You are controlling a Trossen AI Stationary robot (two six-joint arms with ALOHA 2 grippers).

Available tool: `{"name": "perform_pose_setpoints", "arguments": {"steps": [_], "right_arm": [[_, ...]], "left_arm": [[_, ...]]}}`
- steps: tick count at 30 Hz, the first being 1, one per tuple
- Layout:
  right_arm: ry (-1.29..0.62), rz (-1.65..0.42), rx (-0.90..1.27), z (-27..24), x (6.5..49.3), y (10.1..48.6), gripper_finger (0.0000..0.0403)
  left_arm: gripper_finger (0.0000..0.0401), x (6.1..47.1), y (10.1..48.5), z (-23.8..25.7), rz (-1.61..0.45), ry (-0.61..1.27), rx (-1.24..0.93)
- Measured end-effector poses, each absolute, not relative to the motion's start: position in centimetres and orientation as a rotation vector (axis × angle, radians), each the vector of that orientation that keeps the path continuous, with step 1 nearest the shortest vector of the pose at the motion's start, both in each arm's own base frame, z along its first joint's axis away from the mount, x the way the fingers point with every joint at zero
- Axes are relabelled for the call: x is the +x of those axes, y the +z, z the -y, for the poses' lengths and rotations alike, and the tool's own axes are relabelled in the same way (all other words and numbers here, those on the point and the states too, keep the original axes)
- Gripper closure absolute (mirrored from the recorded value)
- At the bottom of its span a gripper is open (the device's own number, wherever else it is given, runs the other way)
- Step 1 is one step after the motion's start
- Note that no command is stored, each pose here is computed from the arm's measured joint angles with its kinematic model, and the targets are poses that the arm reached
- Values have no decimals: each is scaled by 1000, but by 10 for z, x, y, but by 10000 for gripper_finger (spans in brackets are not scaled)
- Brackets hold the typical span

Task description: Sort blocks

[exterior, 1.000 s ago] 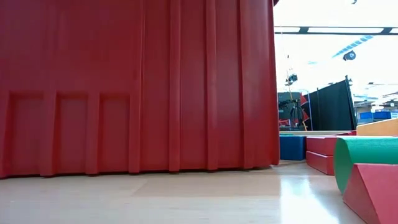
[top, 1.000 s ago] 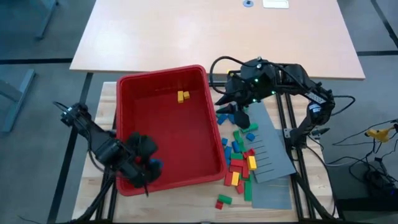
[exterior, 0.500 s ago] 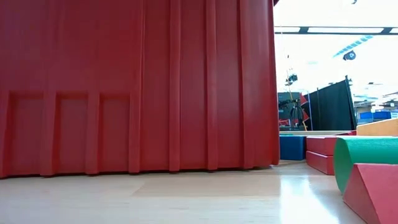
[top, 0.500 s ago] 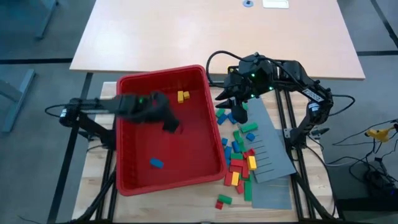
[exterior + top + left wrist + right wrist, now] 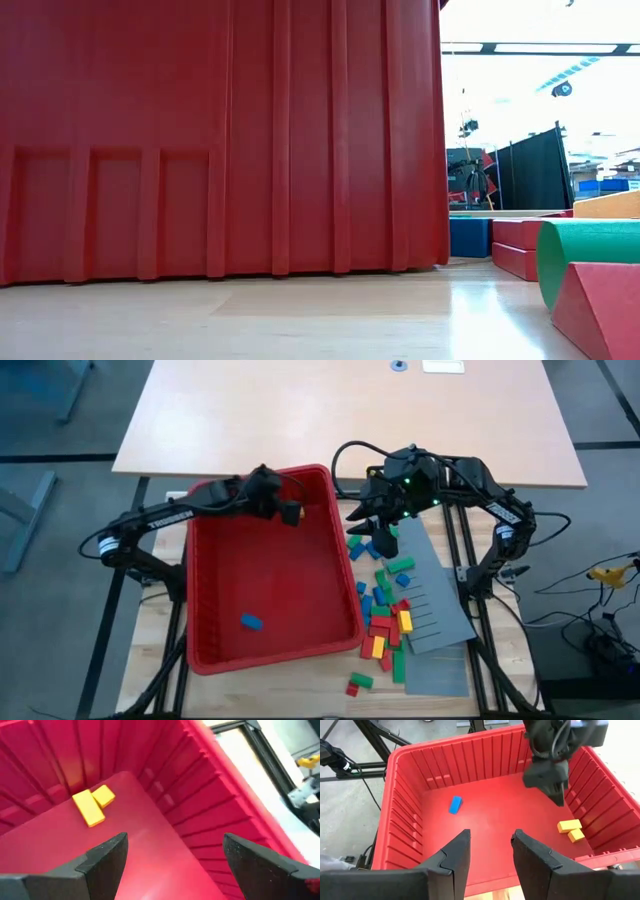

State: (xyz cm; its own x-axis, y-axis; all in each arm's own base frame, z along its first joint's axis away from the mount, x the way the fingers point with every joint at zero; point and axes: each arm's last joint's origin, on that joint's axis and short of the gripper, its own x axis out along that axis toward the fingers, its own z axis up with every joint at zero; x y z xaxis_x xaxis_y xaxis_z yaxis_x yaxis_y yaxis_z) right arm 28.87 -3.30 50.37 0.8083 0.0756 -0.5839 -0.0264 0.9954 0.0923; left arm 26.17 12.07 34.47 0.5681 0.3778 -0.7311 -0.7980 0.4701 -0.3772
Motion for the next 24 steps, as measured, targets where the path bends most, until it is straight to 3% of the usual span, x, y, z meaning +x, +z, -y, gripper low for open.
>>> {"name": "perform_pose_setpoints", "arguments": {"steps": [7,16,24], "right_arm": [[54,-619,80,33,289,504,283],[45,-613,107,33,289,505,279],[34,-614,151,32,289,505,283]], "left_arm": [[90,267,301,-139,-694,858,-818],[90,301,243,-163,-796,967,-858],[90,325,216,-189,-846,1066,-854]]}}
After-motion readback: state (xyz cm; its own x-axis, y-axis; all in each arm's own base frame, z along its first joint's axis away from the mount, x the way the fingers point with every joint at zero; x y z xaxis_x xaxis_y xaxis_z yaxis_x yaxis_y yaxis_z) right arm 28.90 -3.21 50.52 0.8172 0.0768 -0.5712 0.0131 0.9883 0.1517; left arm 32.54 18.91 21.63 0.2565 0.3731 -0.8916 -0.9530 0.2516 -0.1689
